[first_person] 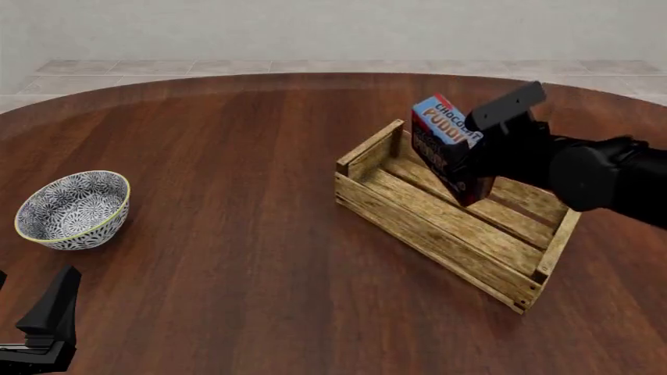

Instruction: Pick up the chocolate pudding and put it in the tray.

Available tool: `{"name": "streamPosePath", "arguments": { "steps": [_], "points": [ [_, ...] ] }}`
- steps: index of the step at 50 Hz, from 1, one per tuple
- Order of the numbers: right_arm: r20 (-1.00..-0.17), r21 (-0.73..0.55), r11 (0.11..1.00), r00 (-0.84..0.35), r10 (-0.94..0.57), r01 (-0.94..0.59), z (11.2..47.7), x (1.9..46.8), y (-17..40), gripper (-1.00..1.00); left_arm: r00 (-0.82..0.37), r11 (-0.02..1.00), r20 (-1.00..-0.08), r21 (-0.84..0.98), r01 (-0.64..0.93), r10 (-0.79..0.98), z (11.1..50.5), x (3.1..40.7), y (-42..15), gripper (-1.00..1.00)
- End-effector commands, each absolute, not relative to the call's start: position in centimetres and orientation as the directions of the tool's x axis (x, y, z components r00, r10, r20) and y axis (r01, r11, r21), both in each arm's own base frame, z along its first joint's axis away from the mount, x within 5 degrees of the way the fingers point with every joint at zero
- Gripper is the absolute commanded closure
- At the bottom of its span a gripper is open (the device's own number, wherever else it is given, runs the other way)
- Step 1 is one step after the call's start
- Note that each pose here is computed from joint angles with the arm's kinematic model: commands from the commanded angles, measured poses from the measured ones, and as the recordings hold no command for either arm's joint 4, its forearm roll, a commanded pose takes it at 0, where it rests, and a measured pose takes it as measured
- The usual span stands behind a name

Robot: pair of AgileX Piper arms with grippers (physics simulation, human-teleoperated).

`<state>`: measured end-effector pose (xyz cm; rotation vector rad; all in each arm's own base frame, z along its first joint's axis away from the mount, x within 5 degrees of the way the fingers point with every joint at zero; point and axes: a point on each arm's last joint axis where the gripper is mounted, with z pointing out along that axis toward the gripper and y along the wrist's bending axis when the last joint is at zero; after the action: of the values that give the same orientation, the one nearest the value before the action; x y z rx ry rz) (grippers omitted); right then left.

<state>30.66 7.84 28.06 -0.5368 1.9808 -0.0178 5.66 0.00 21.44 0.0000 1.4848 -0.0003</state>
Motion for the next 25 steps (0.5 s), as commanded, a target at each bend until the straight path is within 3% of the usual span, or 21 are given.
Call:
{"name": "streamPosePath", "arguments": {
  "steps": [1, 25],
  "points": [
    [-0.855, -0.22, 0.913, -0.383, -0.35, -0.343, 27.2, 31.0, 7.6, 1.0, 0.086, 1.0, -0.996, 0.0, 0.0, 0.0, 21.4, 5.7, 0.0, -1.0],
    [-0.848, -0.205, 0.92, -0.408, -0.337, -0.333, 25.5, 31.0, 7.2, 1.0, 0.086, 1.0, -0.996, 0.0, 0.0, 0.0, 21.4, 5.7, 0.0, -1.0]
  ]
}}
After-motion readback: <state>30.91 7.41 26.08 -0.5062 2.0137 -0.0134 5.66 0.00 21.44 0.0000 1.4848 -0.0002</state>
